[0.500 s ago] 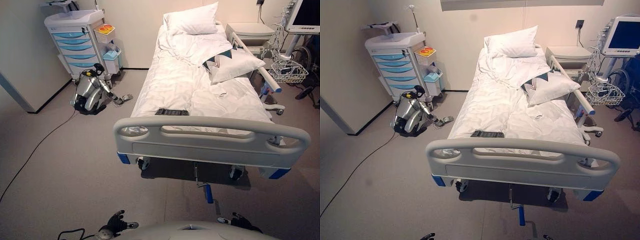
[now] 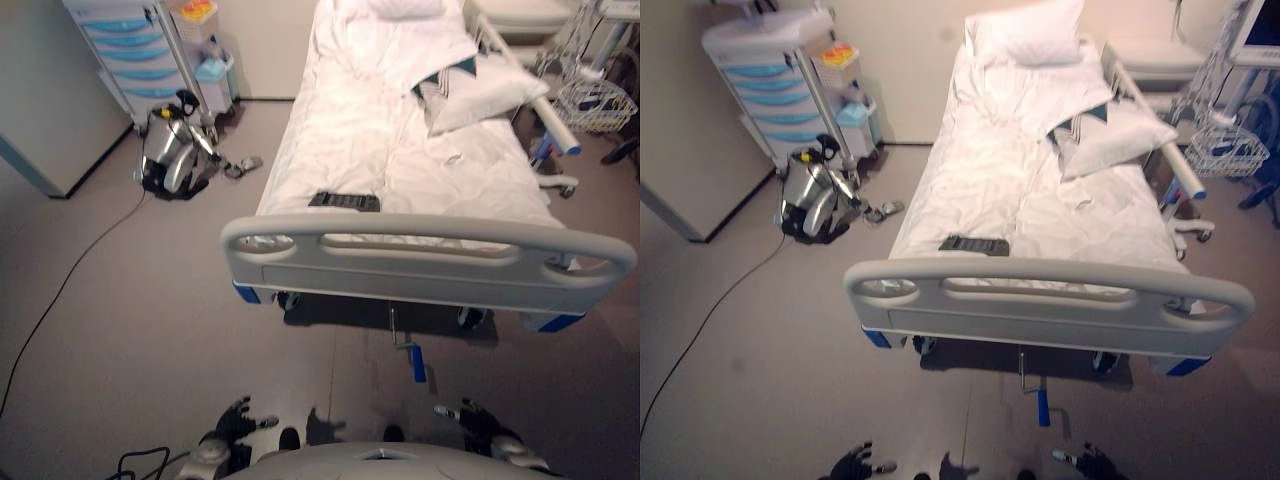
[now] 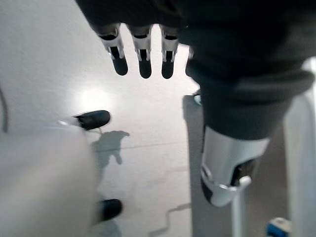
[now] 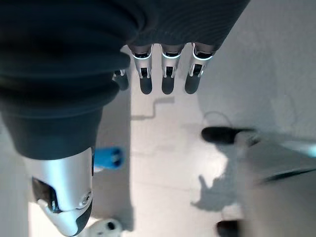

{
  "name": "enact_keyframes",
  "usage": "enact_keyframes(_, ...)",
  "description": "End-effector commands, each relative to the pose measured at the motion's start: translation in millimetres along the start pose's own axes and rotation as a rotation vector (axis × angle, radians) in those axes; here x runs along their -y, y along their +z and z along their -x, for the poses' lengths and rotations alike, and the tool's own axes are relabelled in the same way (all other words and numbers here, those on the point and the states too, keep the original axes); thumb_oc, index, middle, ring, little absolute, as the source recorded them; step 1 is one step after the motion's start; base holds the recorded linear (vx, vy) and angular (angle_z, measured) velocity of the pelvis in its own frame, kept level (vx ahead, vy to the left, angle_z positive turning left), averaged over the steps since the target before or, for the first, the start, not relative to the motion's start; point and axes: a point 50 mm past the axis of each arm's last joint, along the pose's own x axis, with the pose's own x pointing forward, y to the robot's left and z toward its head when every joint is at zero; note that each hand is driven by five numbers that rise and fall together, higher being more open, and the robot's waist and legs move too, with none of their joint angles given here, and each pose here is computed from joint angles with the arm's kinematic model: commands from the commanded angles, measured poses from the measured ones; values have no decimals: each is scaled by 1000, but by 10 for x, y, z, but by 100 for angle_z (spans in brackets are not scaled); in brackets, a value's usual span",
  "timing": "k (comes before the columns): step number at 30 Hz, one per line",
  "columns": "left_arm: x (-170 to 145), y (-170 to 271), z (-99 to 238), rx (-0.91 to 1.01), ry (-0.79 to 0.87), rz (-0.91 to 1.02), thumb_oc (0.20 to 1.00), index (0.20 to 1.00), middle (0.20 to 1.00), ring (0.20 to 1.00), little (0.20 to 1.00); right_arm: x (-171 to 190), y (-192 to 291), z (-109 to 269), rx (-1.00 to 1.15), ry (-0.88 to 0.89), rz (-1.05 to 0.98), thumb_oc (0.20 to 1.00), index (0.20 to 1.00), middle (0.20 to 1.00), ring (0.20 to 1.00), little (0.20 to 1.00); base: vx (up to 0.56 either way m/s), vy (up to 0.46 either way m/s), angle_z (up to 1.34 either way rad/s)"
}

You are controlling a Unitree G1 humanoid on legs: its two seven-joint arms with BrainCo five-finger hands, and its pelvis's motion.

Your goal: Raise the hospital bed

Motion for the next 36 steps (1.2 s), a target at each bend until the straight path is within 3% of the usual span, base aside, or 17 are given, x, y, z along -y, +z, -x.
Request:
enact_keyframes(1, -165, 560, -77, 217, 16, -21, 1000, 1000, 1000, 1000, 1000, -188, 503, -74, 175, 41, -75, 1000, 1000, 1000, 1000, 1000, -174, -43, 7)
enact_keyframes(2, -167, 932, -36, 367, -19, -69, 1000, 1000, 1000, 1000, 1000, -280, 818, -51, 292, 76, -85, 1000, 1000, 1000, 1000, 1000, -143, -49, 5)
enact_keyframes(6, -141, 1335, 54, 521, -67, -135, 1000, 1000, 1000, 1000, 1000, -364, 1127, -2, 398, 126, -90, 1000, 1000, 1000, 1000, 1000, -115, -36, 3)
enact_keyframes(9, -94, 1917, 308, 765, -108, -239, 1000, 1000, 1000, 1000, 1000, -502, 1581, 139, 565, 189, -65, 1000, 1000, 1000, 1000, 1000, -78, -11, -2)
enact_keyframes(16, 55, 2591, 837, 1100, -204, -285, 1000, 1000, 1000, 1000, 1000, -686, 2097, 346, 746, 251, -31, 1000, 1000, 1000, 1000, 1000, -113, 1, -1)
enact_keyframes(27, 234, 3016, 1544, 1426, -332, -354, 1000, 1000, 1000, 1000, 1000, -819, 2437, 558, 875, 297, -69, 1000, 1000, 1000, 1000, 1000, -34, 21, 0)
enact_keyframes(36, 270, 3103, 1769, 1535, -336, -357, 1000, 1000, 1000, 1000, 1000, -880, 2464, 585, 884, 313, -86, 1000, 1000, 1000, 1000, 1000, 1, 2, -1)
